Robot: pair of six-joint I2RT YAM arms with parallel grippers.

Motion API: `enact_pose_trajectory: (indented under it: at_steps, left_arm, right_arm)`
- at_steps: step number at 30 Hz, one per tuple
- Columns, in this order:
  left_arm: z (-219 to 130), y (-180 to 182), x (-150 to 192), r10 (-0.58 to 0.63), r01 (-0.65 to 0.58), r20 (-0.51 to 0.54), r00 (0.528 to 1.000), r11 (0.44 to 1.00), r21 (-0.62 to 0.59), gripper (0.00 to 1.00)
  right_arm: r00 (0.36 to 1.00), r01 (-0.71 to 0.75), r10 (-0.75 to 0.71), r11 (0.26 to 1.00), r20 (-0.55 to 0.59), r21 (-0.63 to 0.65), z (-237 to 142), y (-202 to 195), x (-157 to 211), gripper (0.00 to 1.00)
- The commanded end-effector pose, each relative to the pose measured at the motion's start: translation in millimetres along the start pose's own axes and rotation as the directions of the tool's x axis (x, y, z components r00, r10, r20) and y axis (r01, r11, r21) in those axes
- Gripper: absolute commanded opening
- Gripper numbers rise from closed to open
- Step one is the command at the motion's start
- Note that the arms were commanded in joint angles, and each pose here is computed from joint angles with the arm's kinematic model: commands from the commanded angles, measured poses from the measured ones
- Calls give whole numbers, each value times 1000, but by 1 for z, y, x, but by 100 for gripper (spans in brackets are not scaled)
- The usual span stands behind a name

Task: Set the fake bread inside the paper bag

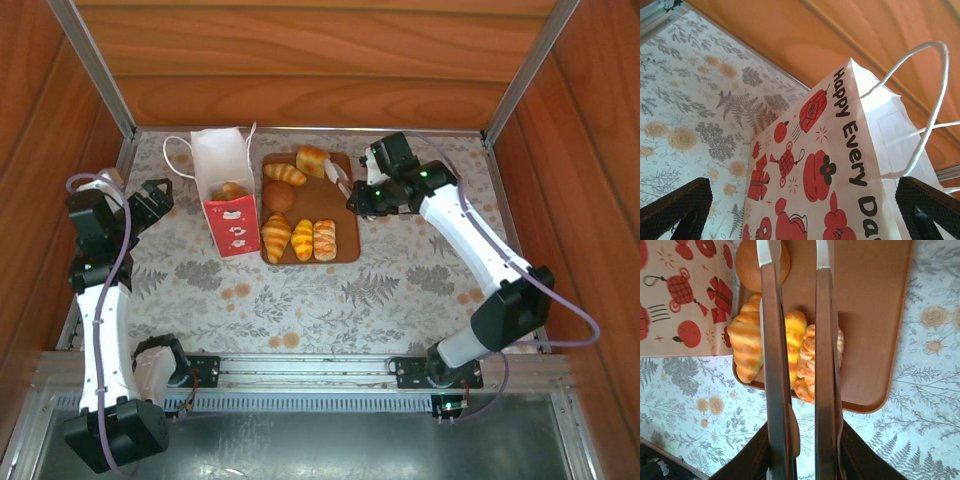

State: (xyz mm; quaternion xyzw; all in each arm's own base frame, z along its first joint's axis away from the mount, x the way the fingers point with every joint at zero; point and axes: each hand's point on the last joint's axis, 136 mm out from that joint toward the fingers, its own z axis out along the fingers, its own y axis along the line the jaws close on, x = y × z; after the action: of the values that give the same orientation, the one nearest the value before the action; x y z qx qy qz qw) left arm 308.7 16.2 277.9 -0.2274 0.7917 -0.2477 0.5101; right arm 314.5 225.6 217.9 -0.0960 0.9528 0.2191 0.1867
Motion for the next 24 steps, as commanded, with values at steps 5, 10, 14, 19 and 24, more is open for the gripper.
enact_pose_trajectory:
  at_steps: [5, 10, 14, 19, 24]
  left_arm:
    - [4, -2, -16, -22, 19, 78, 997, 999, 29, 100]
    - [6, -6, -20, -38, 35, 78, 996, 998, 43, 100]
    - [8, -5, -20, -56, 53, 80, 995, 998, 44, 100]
    - [14, -4, -23, -74, 71, 77, 994, 996, 46, 100]
    - [18, 0, -24, -89, 86, 77, 993, 996, 38, 100]
  right_arm:
    - [999, -3, 1, 999, -47, -45, 18, 1, -2, 30]
    - [999, -32, 27, 995, -47, -96, 24, -7, 5, 30]
    - [999, -21, 16, 993, -44, -113, 25, -19, 5, 31]
    - [999, 33, -37, 993, -32, -117, 25, -33, -2, 31]
    - [991, 128, -131, 987, -27, -94, 25, -49, -8, 31]
